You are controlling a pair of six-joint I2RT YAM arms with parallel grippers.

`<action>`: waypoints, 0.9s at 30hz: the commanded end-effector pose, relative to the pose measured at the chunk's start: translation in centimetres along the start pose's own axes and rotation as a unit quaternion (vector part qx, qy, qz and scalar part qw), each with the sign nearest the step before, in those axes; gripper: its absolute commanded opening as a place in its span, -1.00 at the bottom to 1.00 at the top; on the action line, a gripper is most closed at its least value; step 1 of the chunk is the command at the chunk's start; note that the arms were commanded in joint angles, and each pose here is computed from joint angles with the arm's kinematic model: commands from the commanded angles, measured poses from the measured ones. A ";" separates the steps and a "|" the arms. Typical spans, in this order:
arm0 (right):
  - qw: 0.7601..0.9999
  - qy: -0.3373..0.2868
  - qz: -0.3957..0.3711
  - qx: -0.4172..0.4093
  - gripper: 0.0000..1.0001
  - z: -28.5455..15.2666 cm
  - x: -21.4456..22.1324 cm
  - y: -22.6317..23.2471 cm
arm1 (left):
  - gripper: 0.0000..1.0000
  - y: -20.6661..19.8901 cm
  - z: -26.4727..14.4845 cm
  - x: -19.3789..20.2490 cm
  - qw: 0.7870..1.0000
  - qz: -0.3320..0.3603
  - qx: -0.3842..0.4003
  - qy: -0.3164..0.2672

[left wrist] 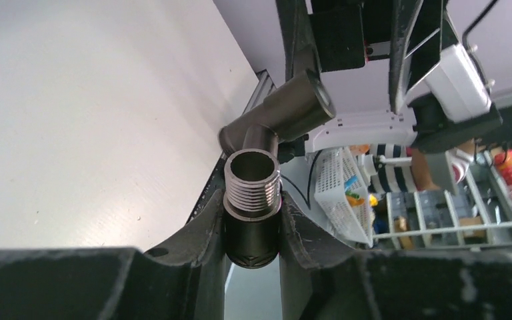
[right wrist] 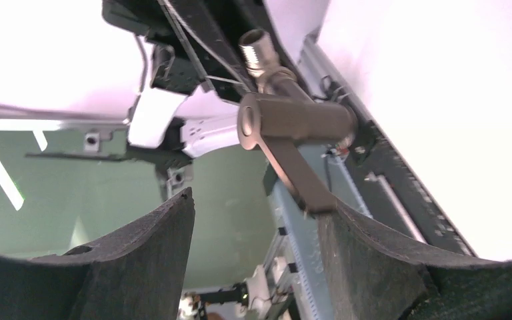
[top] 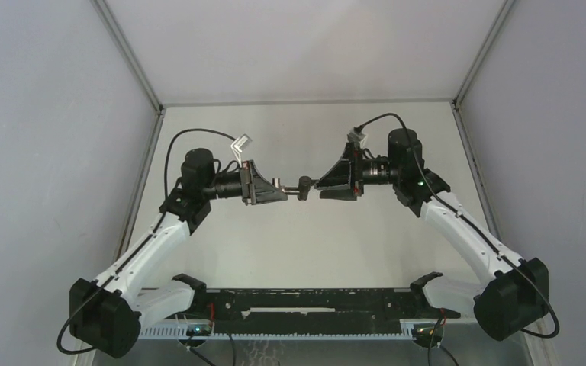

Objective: Install the water faucets

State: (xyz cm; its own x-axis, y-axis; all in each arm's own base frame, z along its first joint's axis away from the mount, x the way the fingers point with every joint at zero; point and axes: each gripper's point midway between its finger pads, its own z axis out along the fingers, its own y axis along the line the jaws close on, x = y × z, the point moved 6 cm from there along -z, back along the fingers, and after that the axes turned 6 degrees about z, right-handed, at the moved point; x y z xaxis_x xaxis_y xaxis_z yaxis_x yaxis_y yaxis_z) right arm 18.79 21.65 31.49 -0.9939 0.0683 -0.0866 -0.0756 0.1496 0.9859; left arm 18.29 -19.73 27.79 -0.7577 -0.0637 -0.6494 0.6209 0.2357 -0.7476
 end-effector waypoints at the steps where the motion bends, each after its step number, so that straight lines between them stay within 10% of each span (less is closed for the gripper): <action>1: 0.995 -0.041 -0.039 0.078 0.44 -2.3 -0.4 -2.1 | -1.00 -0.3 -0.7 -1.6 0.997 -0.074 -0.005 -0.018; 8: 0.949 -0.118 -0.267 0.118 0.19 -3.8 0.3 -0.1 | -1.00 -0.1 -0.5 -1.2 0.985 -0.172 -0.004 0.024; 13: 0.819 -0.201 -0.526 0.111 0.22 -2.9 2.3 2.4 | -1.00 -0.3 -0.4 -1.4 0.980 -0.195 0.001 0.034; 16: 0.727 -0.207 -0.649 0.086 0.98 -1.8 4.2 2.1 | -1.00 -0.4 -0.4 -1.4 0.979 -0.200 0.005 0.041; 27: 0.467 -0.203 -0.828 0.237 0.99 2.7 5.0 -1.7 | -1.00 -1.6 -0.9 -1.7 0.980 -0.199 0.005 0.027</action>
State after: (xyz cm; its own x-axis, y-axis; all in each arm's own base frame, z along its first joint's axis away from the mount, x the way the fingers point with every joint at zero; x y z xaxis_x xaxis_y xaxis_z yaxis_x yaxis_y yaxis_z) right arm 12.22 25.03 27.67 0.2980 -0.2271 -0.9272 -0.8321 0.4141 -0.3689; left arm 18.68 -19.16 25.66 -0.9773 -0.1046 -0.1843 0.1504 0.2705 -0.9509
